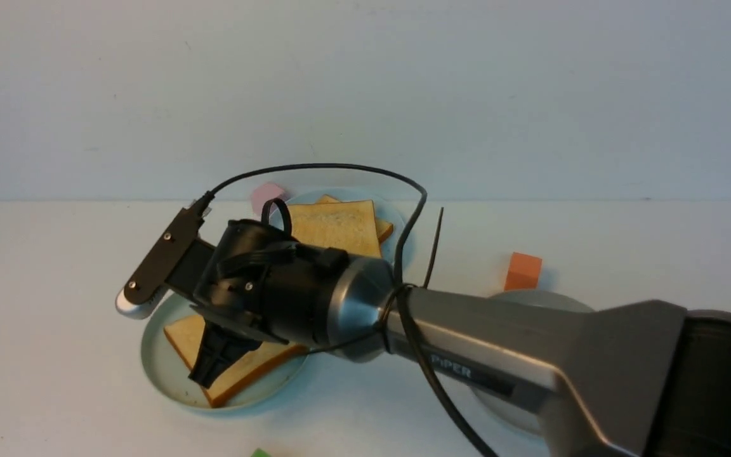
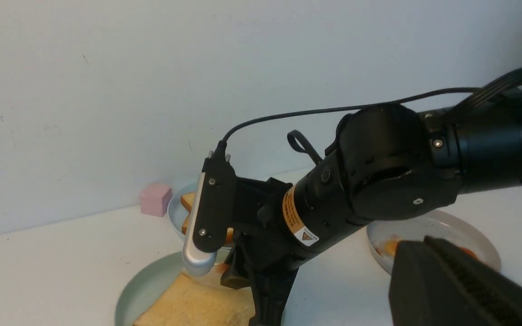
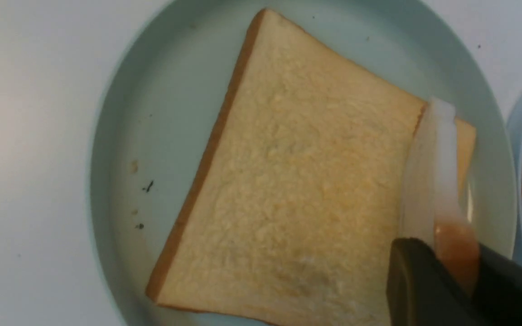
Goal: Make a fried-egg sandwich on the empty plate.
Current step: Use the right arm to place the fried egg on the slice of bread in the middle, then use the left arm to grab a slice of bread
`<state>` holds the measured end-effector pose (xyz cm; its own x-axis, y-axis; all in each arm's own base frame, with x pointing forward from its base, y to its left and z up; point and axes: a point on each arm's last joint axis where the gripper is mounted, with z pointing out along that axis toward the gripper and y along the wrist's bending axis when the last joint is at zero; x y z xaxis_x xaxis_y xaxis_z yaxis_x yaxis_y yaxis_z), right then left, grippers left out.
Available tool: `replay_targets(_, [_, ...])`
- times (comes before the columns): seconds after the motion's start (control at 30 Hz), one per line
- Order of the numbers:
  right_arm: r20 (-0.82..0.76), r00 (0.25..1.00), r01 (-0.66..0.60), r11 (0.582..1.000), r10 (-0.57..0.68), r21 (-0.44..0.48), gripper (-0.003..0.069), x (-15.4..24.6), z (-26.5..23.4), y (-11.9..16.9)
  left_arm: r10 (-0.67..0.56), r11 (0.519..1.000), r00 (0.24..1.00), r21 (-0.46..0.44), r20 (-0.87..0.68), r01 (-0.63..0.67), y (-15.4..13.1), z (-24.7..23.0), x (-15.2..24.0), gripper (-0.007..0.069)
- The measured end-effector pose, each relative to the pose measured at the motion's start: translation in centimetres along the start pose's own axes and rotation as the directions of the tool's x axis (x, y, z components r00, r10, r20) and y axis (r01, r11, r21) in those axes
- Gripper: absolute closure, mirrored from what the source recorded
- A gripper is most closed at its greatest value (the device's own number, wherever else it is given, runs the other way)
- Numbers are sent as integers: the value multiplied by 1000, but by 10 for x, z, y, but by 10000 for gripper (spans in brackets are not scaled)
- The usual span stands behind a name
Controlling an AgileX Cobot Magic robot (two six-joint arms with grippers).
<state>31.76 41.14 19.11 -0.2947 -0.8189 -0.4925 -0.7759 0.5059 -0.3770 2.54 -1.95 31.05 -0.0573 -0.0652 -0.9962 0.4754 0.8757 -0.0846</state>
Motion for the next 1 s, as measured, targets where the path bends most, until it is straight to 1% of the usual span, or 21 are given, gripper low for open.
replay_targets(0.07, [1,1000,7,1000,-7,3,554,1,3,1,0,1000,1000,0,0,0,0,0,0,631])
replay_targets(0.17, [0,1000,5,1000,-5,3,505,1,4,1,0,1000,1000,0,0,0,0,0,0,629])
replay_targets(0.2, [-1,1000,1,1000,-1,1,471,1,4,2,0,1000,1000,0,0,0,0,0,0,629])
replay_targets(0.23, [-2,1000,-11,1000,11,-3,419,1,4,2,0,1000,1000,0,0,0,0,0,0,627])
replay_targets(0.27, [-2,1000,-19,1000,19,-7,389,1,4,3,0,1000,1000,0,0,0,0,0,0,627])
replay_targets(0.37, [-19,998,-54,998,54,-22,237,2,4,6,0,1000,1000,0,0,0,0,0,0,627])
replay_targets(0.4, [-30,998,-63,998,62,-30,159,3,3,9,0,1000,1000,0,-1,0,0,0,0,625])
replay_targets(0.47, [-37,997,-71,996,70,-44,69,2,0,14,0,1000,1000,1,-7,0,0,0,1,624])
replay_targets(0.53, [-31,996,-81,995,79,-66,4,-2,-7,21,0,1000,1000,1,-15,0,0,0,1,621])
replay_targets(0.6, [-18,996,-90,993,89,-81,-13,-5,-14,23,0,1000,1000,2,-20,0,0,0,2,620])
replay_targets(0.67, [5,994,-104,990,105,-96,-12,-11,-28,23,0,1000,1000,2,-29,0,0,0,3,617])
replay_targets(0.73, [11,993,-119,988,121,-97,15,-15,-48,17,0,1000,999,3,-33,0,0,0,3,617])
replay_targets(0.77, [11,993,-120,988,122,-96,19,-16,-50,16,0,1000,999,3,-33,0,0,0,3,617])
replay_targets(0.83, [-22,991,-132,988,130,-79,84,-16,-76,5,-1,1000,998,5,-57,1,0,0,5,615])
replay_targets(0.93, [-95,986,-144,989,140,-39,224,-11,-117,-12,-31,999,990,10,-134,32,-1,3,11,615])
replay_targets(0.97, [-106,985,-143,989,138,-35,235,-10,-117,-13,-35,999,989,10,-141,37,-1,3,11,615])
replay_targets(1.0, [-129,982,-140,990,136,-21,316,-7,-139,-22,-60,998,978,3,-197,62,-1,9,14,615])
